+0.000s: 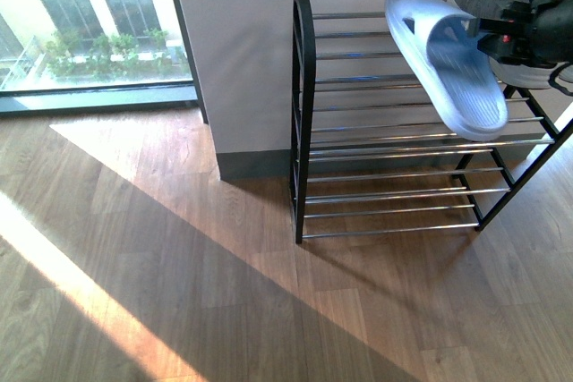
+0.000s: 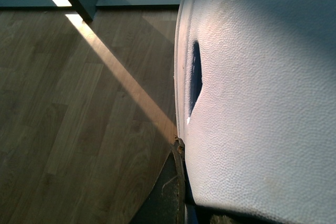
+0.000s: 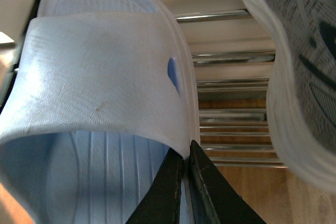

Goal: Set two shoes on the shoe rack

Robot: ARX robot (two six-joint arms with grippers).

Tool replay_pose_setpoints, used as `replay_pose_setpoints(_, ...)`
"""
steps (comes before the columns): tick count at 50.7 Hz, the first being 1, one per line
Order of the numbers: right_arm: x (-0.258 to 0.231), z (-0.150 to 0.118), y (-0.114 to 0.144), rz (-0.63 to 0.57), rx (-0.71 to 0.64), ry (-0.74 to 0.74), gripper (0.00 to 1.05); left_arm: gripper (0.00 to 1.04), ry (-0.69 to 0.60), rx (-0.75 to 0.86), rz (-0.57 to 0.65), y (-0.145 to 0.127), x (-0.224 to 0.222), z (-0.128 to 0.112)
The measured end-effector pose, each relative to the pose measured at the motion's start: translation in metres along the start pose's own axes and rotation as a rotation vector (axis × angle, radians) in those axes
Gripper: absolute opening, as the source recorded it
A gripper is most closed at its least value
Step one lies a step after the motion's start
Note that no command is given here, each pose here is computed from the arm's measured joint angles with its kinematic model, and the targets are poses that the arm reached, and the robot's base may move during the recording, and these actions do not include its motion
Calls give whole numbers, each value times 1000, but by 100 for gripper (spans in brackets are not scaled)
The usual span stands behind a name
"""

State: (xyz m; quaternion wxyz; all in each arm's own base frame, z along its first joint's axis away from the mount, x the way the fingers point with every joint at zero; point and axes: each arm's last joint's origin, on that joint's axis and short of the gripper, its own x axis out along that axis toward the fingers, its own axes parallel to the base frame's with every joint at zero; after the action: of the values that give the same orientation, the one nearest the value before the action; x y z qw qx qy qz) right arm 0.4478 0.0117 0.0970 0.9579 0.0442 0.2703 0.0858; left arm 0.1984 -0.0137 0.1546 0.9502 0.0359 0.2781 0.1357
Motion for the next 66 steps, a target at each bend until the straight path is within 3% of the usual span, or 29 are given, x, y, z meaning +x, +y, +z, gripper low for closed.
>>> replay_pose_setpoints(28,94,47,-18,-285,25,27,1,2,0,0,0,0,0,0)
replay_pose_setpoints(46,107,56,-9,-249,38,-21,2,2,0,0,0,0,0,0)
replay_pose_setpoints(64,69,56,13,-104,37,-87,70,2,0,0,0,0,0,0)
replay_pose_setpoints(66,64,57,15,-92,37,-94,73,2,0,0,0,0,0,0)
